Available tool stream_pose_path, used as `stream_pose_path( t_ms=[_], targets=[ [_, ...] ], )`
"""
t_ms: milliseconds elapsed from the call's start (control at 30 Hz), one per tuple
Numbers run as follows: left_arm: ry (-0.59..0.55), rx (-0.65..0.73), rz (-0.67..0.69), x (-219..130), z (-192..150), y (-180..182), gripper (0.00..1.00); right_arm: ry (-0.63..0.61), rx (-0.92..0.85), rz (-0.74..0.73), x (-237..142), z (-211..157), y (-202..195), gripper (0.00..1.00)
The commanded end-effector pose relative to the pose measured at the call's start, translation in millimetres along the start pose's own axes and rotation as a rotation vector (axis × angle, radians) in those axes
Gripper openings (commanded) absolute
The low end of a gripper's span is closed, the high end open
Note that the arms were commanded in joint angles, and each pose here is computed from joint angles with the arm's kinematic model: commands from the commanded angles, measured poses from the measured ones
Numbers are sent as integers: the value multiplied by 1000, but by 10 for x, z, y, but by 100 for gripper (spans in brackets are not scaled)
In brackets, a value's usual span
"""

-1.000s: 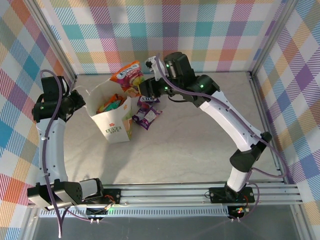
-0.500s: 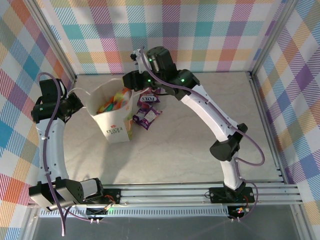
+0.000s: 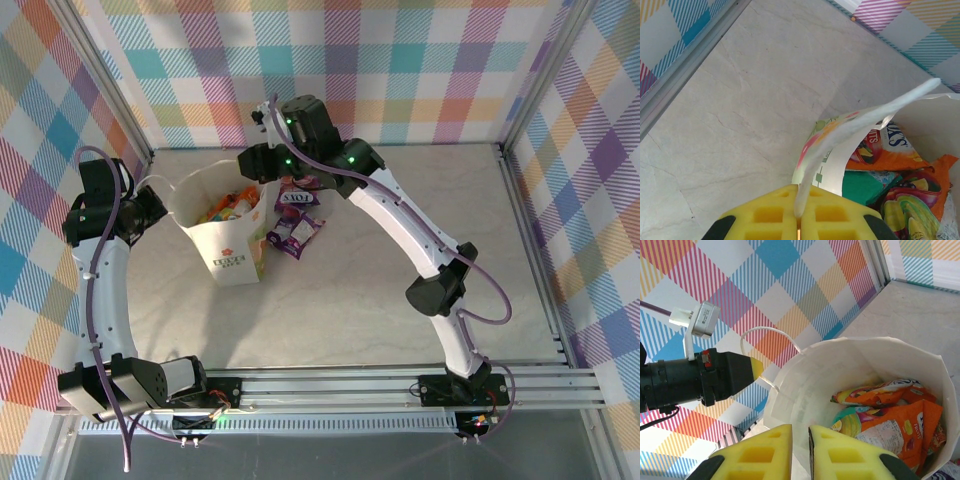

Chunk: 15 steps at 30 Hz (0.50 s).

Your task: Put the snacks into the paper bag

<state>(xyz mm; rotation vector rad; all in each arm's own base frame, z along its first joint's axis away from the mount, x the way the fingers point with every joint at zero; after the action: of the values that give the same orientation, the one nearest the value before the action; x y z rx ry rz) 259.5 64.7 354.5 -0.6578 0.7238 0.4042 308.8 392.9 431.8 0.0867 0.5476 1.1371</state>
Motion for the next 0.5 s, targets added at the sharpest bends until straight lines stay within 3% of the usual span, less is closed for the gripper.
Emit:
stream_pose_path(
  t_ms=[0, 200, 467],
  targets=[
    [-14, -22, -16, -21, 16, 29, 7, -34, -53, 3, -295, 120, 175, 17],
    [-17, -19, -11, -28, 20, 31, 6, -35, -118, -89, -627, 88, 214, 17],
    [-16, -19, -5, -37, 25, 33, 5, -32, -139, -283, -1086, -275, 109, 20]
  ],
)
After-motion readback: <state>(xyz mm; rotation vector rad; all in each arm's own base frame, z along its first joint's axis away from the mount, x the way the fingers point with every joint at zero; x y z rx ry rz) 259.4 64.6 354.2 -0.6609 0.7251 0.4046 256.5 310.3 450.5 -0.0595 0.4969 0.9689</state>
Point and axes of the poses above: each hand's point on the last joint's axis, 136 mm out from that joint toward the fingers, its own x axis out along the fingers, its own y axis along the line the jaws close on, z = x × y, the point moved 9 cm from there along -x, back along the fingers, and after that the axes turned 11 degrees about -x, right-handed, at the moved point
